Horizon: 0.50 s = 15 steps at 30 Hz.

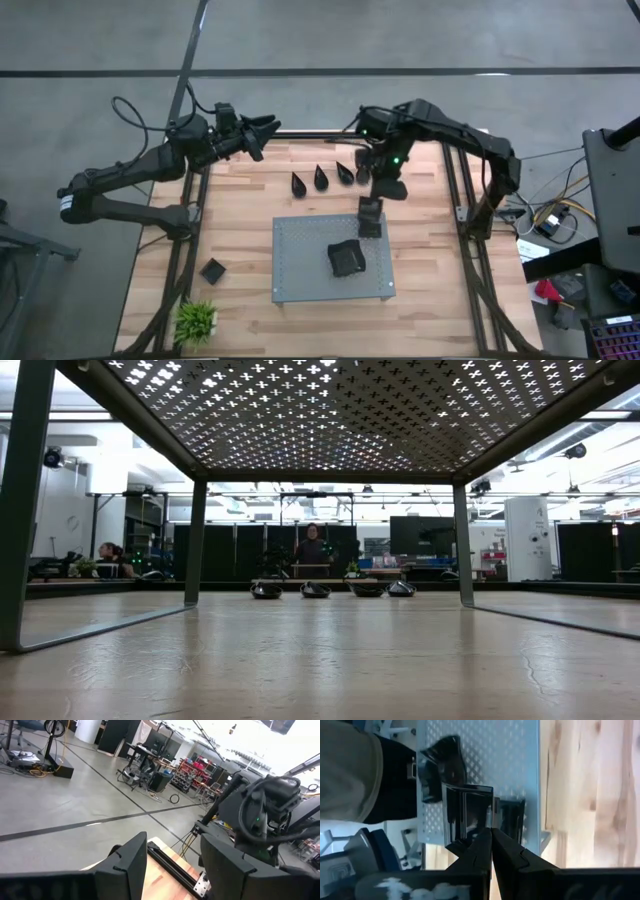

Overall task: Pick & Place Mini shaped plates
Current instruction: Stack the square plate on top of the other square plates on the shelf

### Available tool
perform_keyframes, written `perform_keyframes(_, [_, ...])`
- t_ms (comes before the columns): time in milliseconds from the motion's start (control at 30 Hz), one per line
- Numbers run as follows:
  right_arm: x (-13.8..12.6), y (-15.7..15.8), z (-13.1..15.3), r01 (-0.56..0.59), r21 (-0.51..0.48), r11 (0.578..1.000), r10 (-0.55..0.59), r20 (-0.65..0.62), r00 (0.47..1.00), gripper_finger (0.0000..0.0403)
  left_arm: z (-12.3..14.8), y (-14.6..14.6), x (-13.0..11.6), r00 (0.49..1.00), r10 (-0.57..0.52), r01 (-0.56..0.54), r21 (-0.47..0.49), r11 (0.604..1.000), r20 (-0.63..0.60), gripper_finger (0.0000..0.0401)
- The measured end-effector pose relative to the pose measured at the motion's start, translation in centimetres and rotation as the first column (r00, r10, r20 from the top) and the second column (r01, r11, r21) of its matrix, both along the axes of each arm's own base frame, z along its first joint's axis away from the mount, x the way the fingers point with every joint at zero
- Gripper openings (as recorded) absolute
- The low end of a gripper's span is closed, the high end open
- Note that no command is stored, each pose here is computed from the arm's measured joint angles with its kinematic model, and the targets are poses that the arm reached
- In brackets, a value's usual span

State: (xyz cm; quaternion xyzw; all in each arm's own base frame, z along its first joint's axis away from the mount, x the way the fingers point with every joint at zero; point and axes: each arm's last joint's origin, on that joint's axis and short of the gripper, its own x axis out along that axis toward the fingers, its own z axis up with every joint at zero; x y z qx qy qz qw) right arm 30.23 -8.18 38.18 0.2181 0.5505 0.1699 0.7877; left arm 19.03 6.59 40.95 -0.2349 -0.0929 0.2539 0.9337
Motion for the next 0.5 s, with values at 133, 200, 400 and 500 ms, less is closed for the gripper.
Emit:
perform_keyframes(133, [-0.7,0.1,-1.2,0.004,0.014,1.0,-0.004,-0.052,0.999,0.0008,0.0,0.0,0.0,1.0,-0.003,0.003,0.0,1.0,0.0,0.0177])
perform_keyframes(200, [-0.8,0.2,-2.0,0.0,0.019,1.0,0.002,-0.079,0.997,0.0008,0.0,0.0,0.0,1.0,-0.003,0.003,0.0,1.0,0.0,0.0177])
perform_keyframes(400, [-0.4,0.3,-4.6,-0.006,0.015,1.0,0.008,-0.133,0.991,0.0008,0.0,0.0,0.0,1.0,-0.002,0.002,0.003,1.0,-0.002,0.0177])
perform_keyframes(500, [0.0,0.2,-5.1,-0.004,0.005,1.0,0.005,-0.105,0.994,0.0008,0.0,0.0,0.0,1.0,-0.002,0.002,0.003,1.0,-0.002,0.0177])
